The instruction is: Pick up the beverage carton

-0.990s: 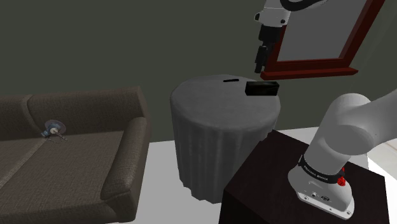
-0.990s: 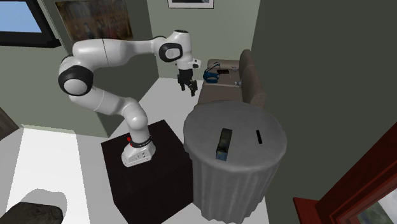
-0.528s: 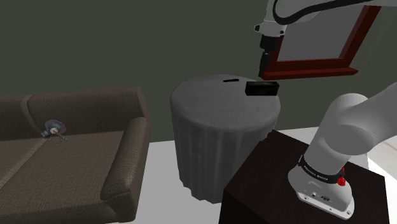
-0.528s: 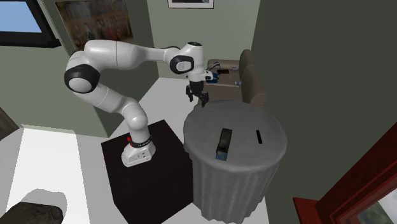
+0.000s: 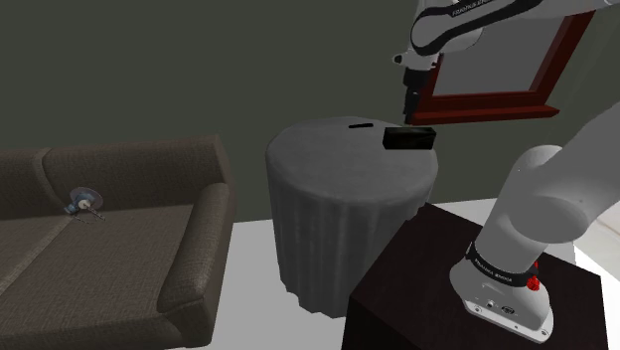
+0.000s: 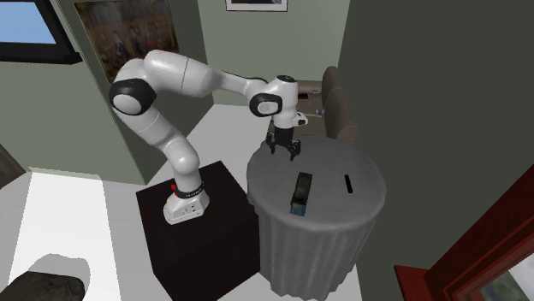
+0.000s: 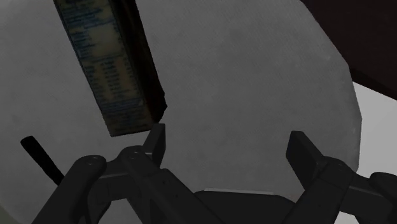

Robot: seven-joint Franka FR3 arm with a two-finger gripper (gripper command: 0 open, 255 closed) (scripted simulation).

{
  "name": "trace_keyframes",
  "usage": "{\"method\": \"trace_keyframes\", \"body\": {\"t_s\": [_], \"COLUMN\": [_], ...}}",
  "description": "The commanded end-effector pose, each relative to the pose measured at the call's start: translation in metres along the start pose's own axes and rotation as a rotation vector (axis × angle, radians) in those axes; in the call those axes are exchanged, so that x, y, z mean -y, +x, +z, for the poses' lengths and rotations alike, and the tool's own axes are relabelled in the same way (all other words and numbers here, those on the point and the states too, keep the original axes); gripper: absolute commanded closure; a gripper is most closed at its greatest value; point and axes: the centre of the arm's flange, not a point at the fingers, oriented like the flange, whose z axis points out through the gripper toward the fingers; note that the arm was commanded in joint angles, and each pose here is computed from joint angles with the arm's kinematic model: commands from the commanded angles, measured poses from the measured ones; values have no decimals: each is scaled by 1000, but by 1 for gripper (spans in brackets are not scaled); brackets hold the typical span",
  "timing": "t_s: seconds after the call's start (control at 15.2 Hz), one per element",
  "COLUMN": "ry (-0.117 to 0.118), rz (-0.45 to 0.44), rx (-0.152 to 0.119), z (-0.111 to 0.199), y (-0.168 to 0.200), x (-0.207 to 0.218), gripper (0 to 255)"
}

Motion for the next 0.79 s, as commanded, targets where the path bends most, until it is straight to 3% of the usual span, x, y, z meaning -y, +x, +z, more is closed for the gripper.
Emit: {"method": "trace_keyframes", "body": {"t_s": [0.0, 0.46, 0.73], "ry": [2, 17, 19], "rz": [-42, -175, -185], "rx": [7, 27, 28], "z": [14, 61, 80], "y": [0, 10, 11], "x": [-25, -107, -113], "gripper": [0, 0, 0]}}
